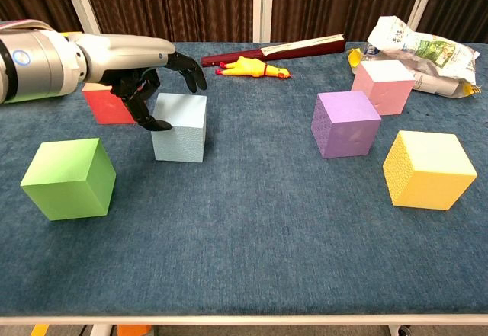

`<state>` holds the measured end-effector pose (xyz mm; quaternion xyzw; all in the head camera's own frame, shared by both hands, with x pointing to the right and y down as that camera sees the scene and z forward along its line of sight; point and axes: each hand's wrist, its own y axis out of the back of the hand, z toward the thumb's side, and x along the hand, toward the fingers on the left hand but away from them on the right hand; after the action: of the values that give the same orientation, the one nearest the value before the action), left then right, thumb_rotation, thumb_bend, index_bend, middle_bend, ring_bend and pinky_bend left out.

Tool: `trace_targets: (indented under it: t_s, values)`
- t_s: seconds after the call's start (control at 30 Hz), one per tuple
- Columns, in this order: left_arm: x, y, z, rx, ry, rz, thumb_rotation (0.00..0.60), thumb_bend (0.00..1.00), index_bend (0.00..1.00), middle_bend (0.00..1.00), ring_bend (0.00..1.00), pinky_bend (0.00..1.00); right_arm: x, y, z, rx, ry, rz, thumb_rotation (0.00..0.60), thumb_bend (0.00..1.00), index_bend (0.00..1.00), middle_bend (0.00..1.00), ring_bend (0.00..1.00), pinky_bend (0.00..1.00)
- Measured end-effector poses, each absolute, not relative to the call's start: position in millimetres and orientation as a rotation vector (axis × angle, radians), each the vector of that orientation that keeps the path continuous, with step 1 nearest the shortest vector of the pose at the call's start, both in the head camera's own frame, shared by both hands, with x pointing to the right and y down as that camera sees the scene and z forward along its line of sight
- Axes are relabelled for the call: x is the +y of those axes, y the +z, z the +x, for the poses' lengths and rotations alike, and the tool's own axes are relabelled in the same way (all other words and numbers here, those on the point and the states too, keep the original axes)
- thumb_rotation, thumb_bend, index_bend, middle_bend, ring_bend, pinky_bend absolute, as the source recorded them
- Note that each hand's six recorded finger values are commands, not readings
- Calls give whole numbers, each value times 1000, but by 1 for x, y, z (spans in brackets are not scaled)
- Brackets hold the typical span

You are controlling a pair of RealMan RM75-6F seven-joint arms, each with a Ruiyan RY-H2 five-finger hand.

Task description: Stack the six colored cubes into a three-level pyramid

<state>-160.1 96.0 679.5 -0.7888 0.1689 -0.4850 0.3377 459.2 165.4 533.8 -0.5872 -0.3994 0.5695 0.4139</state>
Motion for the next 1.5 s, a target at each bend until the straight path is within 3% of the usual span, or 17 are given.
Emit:
trace_targets:
  t_s: [0.3, 0.63, 0.97, 1.5]
  values:
    - [98, 674, -155, 425, -1246, -2058, 600, 0, 195, 193, 739, 844, 166, 534, 459, -1006, 1431, -1478, 600, 74, 0, 160, 12, 175]
    - [91, 695, -158, 458, -1314, -2041, 600, 0, 227, 217, 748, 844, 168, 534, 460, -1011, 1437, -1474, 600, 75, 0, 160, 12, 175]
    - [90, 705, -154, 498, -1322, -2040, 600, 0, 400, 445, 796, 851, 168, 536, 459, -1008, 1438, -1480, 600, 74, 0, 161, 12, 175]
    - [76, 699, -107, 473, -1207, -2085, 600, 0, 403, 444, 794, 843, 169, 532, 465, -1013, 1456, -1466, 600, 75, 0, 161, 12, 175]
